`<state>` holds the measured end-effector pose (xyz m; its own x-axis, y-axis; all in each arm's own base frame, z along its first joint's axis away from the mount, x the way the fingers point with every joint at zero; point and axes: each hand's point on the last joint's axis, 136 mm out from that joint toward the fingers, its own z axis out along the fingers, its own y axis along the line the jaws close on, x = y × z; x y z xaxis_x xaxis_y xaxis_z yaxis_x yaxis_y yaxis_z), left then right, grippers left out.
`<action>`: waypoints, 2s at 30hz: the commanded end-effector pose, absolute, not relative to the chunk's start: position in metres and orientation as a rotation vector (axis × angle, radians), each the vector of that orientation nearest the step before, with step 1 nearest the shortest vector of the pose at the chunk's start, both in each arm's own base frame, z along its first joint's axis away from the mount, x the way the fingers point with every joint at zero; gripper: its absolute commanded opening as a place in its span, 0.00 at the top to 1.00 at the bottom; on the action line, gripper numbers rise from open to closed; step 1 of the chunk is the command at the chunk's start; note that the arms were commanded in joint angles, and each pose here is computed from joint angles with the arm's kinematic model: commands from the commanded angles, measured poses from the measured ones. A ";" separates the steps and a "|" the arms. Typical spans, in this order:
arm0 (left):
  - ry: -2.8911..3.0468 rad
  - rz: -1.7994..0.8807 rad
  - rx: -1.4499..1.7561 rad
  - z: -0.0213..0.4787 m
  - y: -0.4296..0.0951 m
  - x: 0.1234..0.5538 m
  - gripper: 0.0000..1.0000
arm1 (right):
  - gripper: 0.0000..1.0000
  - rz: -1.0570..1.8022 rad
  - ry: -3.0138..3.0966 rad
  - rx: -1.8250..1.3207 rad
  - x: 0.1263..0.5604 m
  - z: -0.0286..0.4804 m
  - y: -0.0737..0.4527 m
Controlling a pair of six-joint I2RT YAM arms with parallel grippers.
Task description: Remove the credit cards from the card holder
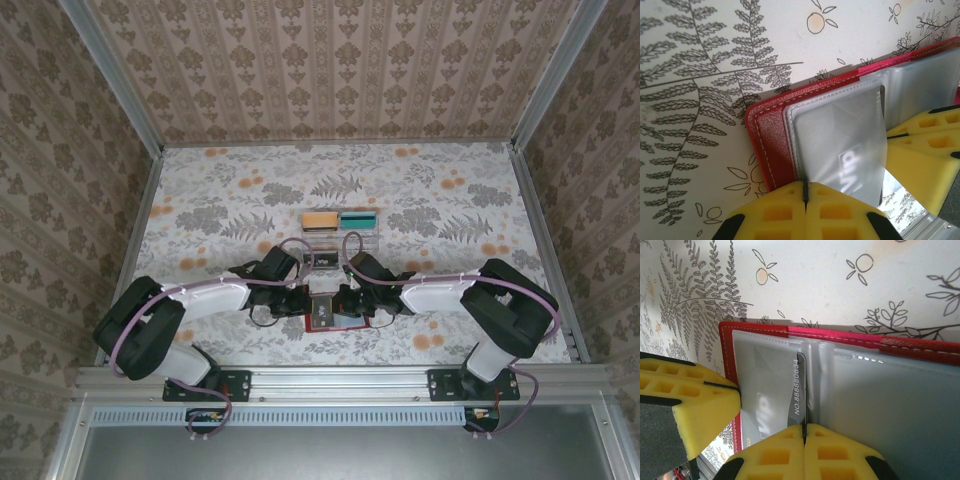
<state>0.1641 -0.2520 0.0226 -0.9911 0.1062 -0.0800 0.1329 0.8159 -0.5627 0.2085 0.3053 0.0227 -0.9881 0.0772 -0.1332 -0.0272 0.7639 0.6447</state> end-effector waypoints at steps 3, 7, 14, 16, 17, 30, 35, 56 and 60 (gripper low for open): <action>3.009 -0.833 0.220 0.010 -0.244 0.158 1.00 | 1.00 1.068 2.765 0.008 0.211 0.039 0.301; 3.011 -0.825 0.223 0.010 -0.242 0.158 1.00 | 1.00 1.049 2.757 0.041 0.213 0.040 0.286; 3.010 -0.825 0.226 0.010 -0.243 0.159 1.00 | 1.00 1.043 2.764 0.052 0.213 0.037 0.283; 3.011 -0.828 0.228 0.009 -0.244 0.159 1.00 | 0.93 1.049 2.765 0.054 0.213 0.036 0.285; 3.014 -0.827 0.226 0.009 -0.244 0.158 1.00 | 0.83 1.052 2.770 0.058 0.214 0.035 0.287; 3.013 -0.841 0.222 0.008 -0.246 0.159 1.00 | 0.77 1.092 2.804 0.047 0.212 0.024 0.296; 3.014 -0.842 0.229 0.009 -0.246 0.158 1.00 | 0.94 1.087 2.805 0.043 0.212 0.024 0.297; 3.040 -0.789 0.261 0.007 -0.239 0.159 1.00 | 1.00 0.969 2.825 0.105 0.211 0.025 0.228; 3.039 -0.793 0.267 0.008 -0.241 0.161 1.00 | 1.00 0.974 2.787 0.094 0.214 0.039 0.219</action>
<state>0.1670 -0.2550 0.0204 -0.9848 0.1540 -0.0808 0.1730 0.8195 -0.5463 0.2253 0.2327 0.0392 -0.9757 0.1466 -0.1628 0.0053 0.7587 0.6515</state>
